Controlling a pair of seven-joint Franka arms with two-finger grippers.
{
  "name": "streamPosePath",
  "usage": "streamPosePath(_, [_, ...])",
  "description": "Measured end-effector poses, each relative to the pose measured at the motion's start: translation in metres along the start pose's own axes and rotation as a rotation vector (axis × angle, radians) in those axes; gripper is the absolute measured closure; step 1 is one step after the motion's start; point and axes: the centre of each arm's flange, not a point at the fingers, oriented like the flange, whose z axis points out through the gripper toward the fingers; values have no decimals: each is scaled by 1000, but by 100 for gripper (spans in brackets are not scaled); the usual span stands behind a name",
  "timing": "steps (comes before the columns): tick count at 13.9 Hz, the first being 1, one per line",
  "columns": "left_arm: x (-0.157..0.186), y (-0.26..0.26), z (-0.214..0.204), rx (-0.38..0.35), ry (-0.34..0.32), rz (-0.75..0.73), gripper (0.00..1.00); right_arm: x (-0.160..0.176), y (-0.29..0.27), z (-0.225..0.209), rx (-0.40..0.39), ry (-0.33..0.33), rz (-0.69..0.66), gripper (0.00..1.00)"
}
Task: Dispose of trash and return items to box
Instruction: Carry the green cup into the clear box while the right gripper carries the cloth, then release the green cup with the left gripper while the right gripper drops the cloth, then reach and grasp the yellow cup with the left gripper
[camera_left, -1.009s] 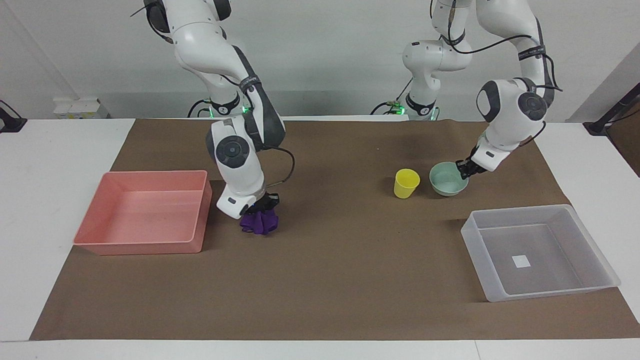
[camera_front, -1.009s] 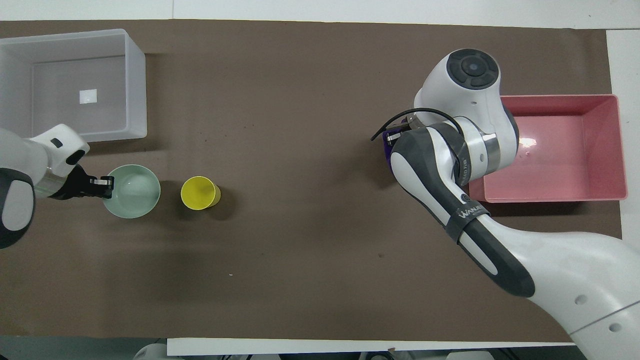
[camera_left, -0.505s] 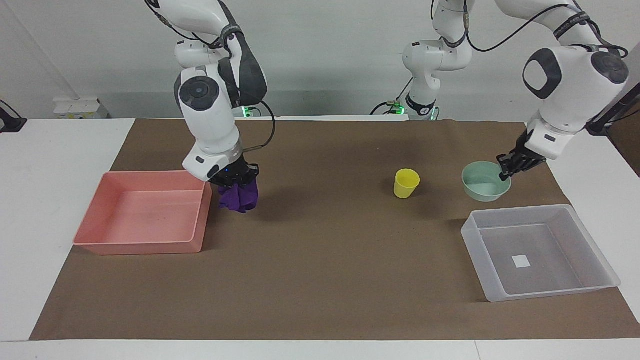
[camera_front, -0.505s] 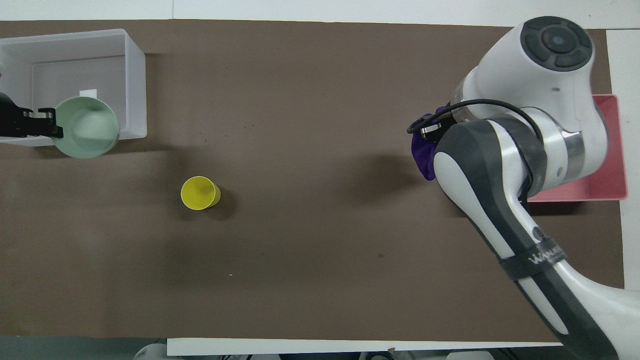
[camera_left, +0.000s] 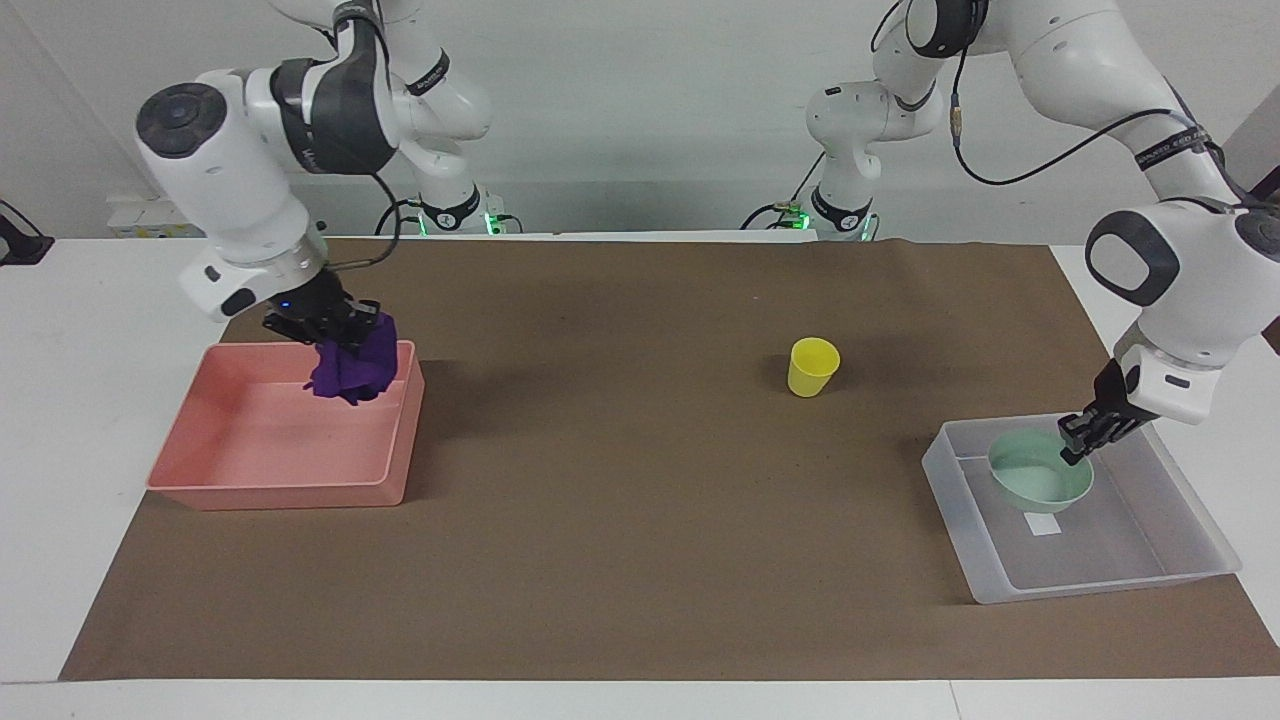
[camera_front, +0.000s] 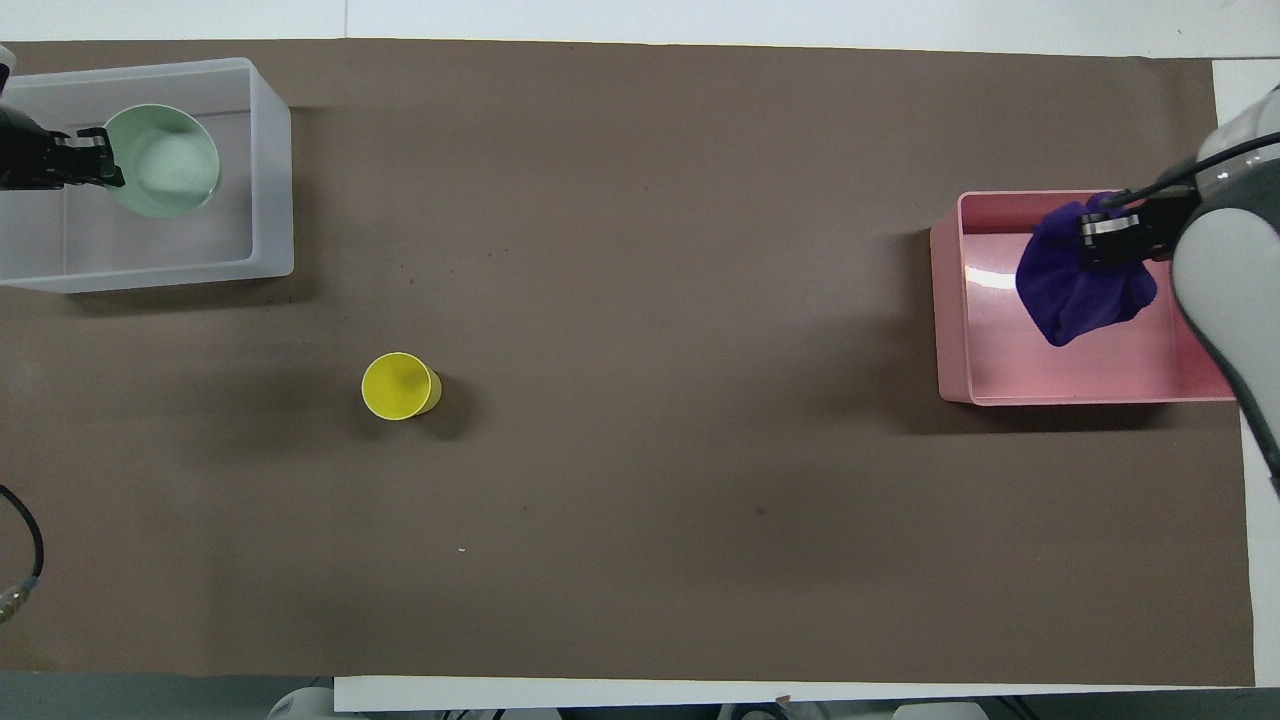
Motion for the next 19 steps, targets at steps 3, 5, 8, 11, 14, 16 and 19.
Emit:
streamPosePath(3, [1,-9,42,-41,-57,-51,96,1,44,45,13,-23,54,92])
streamPosePath(5, [-2,-11,58,-36,-79,-57,78,3,52,84,19,-27,63,92])
streamPosePath(8, [0,-13,51,-34,-72,-58,46,4,52,124,25,-26,63,92])
streamPosePath(11, [0,-3,-20,-35,-53,-28,7,4,57,138,29,-30,72,88])
streamPosePath(14, [-46,16,-71,14,-162,30,0,6,56,134,28,-23,69,56])
streamPosePath(16, [-95,51,-58,43,-226,70,0,5,52,121,26,-22,63,36])
streamPosePath(19, [-176,124,-18,70,-287,80,0,3,30,71,21,-47,25,4])
